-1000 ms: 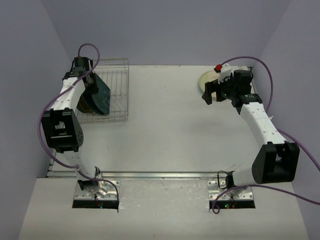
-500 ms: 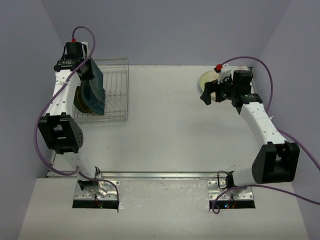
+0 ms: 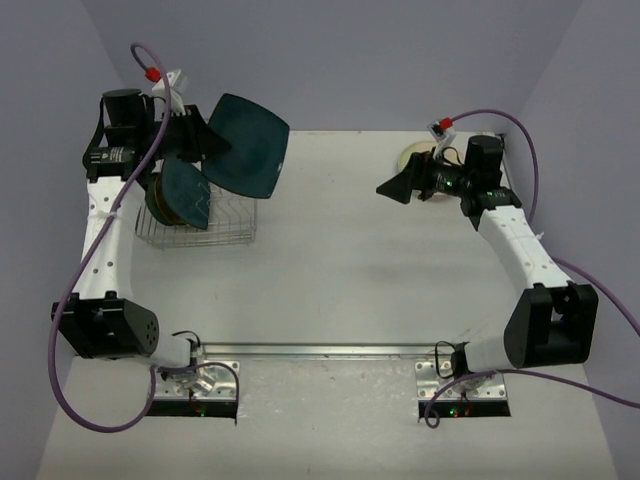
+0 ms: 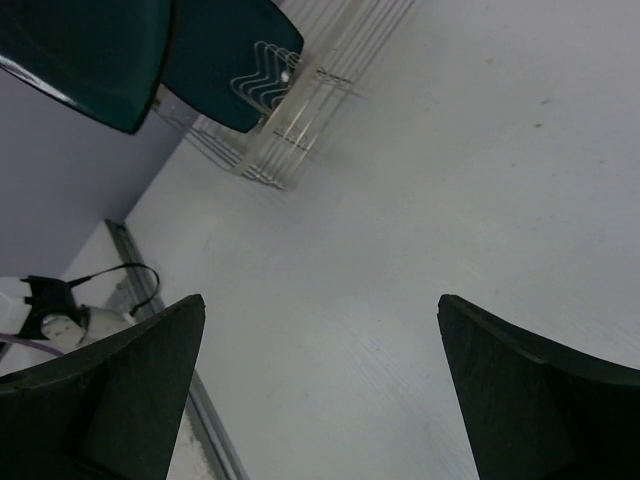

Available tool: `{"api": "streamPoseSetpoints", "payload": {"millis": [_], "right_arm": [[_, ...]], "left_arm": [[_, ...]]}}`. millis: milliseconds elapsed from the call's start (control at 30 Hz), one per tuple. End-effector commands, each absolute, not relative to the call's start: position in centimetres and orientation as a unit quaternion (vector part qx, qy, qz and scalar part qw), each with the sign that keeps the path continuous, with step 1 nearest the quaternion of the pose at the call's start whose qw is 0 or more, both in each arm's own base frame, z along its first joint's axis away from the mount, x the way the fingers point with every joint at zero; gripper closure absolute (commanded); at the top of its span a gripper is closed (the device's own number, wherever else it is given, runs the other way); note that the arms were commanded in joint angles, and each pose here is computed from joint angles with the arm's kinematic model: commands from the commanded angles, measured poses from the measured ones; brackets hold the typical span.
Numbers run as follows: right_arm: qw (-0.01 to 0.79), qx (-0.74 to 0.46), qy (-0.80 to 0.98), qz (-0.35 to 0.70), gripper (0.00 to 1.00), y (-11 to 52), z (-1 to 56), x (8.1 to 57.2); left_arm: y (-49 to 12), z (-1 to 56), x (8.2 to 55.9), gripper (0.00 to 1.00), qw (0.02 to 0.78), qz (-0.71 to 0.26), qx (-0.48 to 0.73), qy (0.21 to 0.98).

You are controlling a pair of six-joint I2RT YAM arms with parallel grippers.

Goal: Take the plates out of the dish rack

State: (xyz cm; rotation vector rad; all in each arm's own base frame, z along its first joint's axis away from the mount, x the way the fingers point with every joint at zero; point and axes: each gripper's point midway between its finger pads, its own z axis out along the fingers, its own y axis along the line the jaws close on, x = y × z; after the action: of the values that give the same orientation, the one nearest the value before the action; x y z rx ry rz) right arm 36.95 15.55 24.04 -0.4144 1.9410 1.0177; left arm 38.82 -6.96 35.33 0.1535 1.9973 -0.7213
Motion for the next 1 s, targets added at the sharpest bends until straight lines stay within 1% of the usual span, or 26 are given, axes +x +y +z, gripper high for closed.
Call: {"api": "streamPoseSetpoints", "payload": {"millis": [0, 200, 433, 467, 500, 567, 667, 767, 867, 967], "right_arm": [[0.412, -0.182, 0.728, 0.517, 0.01, 19.8, 27.3, 35.0], [0.364, -0.231, 0.714, 0.552, 0.01, 25.6, 26.8, 32.4], [0.321, -0.228, 0.718, 0.574, 0.02, 28.4, 25.1, 32.0], [0.318, -0.227, 0.717, 0.577, 0.04, 28.6, 25.0, 32.1], [0.318, -0.229, 0.713, 0.581, 0.11, 28.7, 25.0, 32.1], [0.314, -0.227, 0.706, 0.593, 0.29, 28.9, 25.1, 31.9], [0.313, -0.221, 0.699, 0.603, 0.49, 29.0, 25.4, 31.8], [0.308, -0.222, 0.695, 0.611, 0.55, 29.3, 25.7, 31.7], [0.298, -0.218, 0.687, 0.626, 0.59, 29.6, 26.1, 31.6], [0.286, -0.211, 0.687, 0.634, 0.61, 30.0, 26.1, 31.5]], "left_arm": [[-13.3, 39.1, 34.6, 1.00, 0.471, -0.458, 0.164, 0.736], [-18.2, 37.0, 31.8, 1.00, 0.428, -0.491, 0.216, 0.727], [-18.8, 34.7, 31.4, 1.00, 0.400, -0.505, 0.206, 0.737], [-18.8, 34.6, 31.3, 1.00, 0.397, -0.508, 0.206, 0.737], [-18.8, 34.4, 31.3, 1.00, 0.395, -0.508, 0.205, 0.738], [-18.8, 34.2, 31.3, 1.00, 0.394, -0.509, 0.204, 0.738], [-18.9, 33.9, 31.4, 1.00, 0.388, -0.513, 0.200, 0.739], [-19.1, 33.8, 31.3, 1.00, 0.382, -0.522, 0.202, 0.735], [-19.1, 33.5, 31.3, 1.00, 0.378, -0.526, 0.198, 0.736], [-19.2, 33.5, 31.4, 1.00, 0.377, -0.527, 0.196, 0.736]]}}
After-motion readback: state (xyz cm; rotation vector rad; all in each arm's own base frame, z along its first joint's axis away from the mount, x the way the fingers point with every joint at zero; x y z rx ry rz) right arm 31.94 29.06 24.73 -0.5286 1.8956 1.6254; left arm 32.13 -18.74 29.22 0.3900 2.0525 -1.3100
